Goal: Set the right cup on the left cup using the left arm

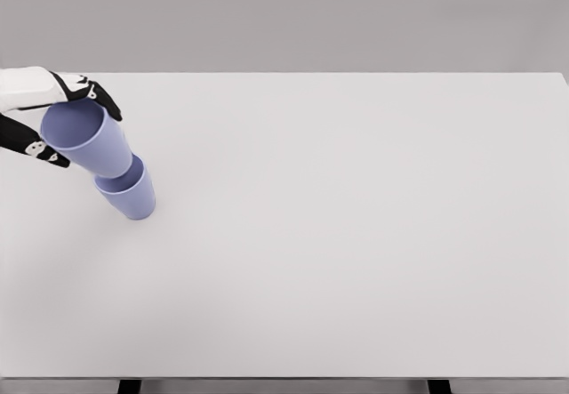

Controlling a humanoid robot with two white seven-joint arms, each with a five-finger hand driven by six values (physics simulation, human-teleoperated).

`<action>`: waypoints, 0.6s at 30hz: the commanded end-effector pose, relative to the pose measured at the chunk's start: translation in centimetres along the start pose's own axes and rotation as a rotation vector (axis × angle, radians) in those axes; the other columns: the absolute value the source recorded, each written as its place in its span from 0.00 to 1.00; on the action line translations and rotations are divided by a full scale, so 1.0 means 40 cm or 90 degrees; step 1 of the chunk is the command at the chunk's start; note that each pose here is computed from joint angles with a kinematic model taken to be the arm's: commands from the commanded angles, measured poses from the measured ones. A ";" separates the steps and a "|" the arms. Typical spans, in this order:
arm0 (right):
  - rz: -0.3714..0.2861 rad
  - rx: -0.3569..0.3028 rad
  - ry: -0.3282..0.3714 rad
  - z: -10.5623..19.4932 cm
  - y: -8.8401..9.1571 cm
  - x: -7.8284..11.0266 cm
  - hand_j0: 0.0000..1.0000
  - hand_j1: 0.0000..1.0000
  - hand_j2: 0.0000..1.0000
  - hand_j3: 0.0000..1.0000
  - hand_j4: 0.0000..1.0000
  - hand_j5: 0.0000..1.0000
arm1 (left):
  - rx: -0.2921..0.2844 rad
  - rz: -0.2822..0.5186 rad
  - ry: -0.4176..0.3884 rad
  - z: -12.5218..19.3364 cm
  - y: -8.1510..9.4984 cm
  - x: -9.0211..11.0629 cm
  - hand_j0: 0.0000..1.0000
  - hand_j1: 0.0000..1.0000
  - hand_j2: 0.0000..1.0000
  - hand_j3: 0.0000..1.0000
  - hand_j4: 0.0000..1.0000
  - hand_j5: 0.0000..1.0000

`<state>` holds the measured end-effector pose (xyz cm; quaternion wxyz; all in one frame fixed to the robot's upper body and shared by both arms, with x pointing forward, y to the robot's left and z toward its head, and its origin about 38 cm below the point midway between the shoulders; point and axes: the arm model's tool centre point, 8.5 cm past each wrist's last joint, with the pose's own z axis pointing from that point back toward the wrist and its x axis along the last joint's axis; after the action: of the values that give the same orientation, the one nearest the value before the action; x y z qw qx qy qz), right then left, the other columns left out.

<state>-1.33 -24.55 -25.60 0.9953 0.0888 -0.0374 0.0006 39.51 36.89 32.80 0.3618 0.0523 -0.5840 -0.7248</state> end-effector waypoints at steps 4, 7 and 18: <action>0.001 0.000 0.000 0.000 0.000 0.000 1.00 1.00 1.00 1.00 1.00 1.00 | 0.006 0.015 0.008 -0.022 -0.003 -0.033 0.50 0.50 0.50 0.50 0.50 0.50; 0.001 0.000 0.000 0.000 0.000 0.000 1.00 1.00 1.00 1.00 1.00 1.00 | 0.003 0.024 0.013 -0.031 -0.016 -0.048 0.50 0.50 0.50 0.50 0.50 0.50; 0.000 0.000 0.000 0.000 0.000 0.000 1.00 1.00 1.00 1.00 1.00 1.00 | 0.001 0.030 0.012 -0.031 -0.028 -0.049 0.50 0.50 0.50 0.50 0.50 0.50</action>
<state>-1.33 -24.55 -25.60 0.9953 0.0889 -0.0374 0.0007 41.06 37.14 30.56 0.3838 0.0465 -0.5786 -0.7182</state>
